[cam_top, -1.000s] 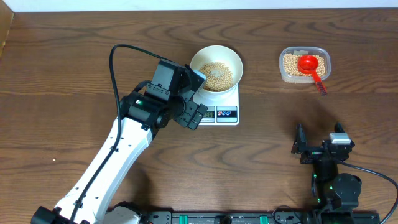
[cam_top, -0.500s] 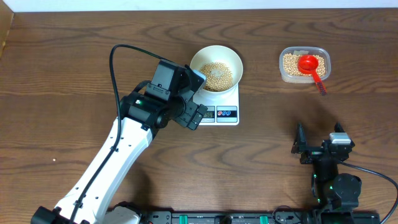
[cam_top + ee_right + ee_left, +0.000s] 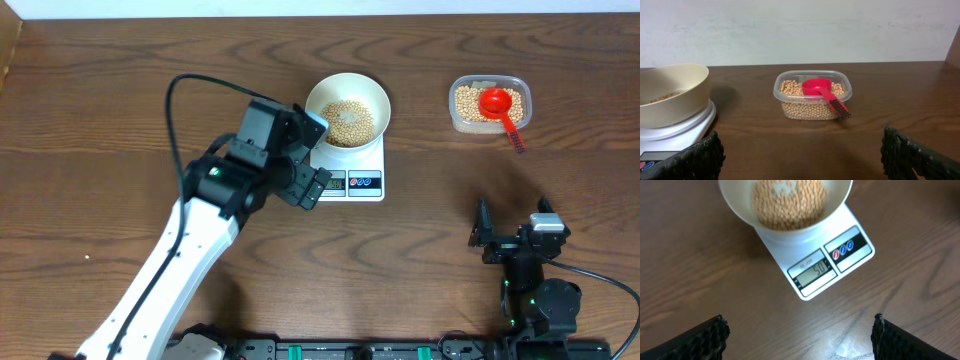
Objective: Scoop item into bowl and weigh 50g on scale
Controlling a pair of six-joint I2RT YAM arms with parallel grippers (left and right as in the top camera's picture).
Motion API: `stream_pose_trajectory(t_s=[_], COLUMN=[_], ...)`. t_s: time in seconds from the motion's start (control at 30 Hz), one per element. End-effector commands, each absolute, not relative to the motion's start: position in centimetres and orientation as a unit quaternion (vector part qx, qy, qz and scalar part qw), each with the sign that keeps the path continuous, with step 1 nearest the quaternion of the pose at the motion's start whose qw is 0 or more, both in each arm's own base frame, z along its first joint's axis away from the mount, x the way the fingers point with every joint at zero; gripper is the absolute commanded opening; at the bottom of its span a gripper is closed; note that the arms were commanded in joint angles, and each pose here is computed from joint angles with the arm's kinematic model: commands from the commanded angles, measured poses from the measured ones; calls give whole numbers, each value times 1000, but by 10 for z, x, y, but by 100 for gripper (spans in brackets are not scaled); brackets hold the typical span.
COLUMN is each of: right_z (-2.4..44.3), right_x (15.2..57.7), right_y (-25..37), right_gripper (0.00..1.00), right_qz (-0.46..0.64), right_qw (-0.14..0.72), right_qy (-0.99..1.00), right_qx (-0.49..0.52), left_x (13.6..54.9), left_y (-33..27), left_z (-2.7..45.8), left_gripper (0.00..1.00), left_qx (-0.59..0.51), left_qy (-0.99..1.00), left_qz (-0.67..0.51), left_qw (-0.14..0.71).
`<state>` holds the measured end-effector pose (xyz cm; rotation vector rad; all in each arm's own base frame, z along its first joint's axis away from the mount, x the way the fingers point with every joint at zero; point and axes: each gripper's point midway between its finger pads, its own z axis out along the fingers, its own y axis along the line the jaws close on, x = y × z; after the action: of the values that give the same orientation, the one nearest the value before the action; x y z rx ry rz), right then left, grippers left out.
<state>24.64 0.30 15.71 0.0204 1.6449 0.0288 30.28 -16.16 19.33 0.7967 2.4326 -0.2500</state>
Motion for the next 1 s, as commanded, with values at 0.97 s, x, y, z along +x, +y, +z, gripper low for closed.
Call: stream_pose_trajectory(t_s=[0.97], right_z=[157], right_x=[246], right_y=[5], right_gripper=[99], right_qz=[12], right_qw=[680], right_qy=[733], right_qx=[1], left_x=[262], left_y=[1], left_z=[230], left_gripper=[93], left_qx=[55], left_qy=[761], left_qz=[38], left_qw=[646])
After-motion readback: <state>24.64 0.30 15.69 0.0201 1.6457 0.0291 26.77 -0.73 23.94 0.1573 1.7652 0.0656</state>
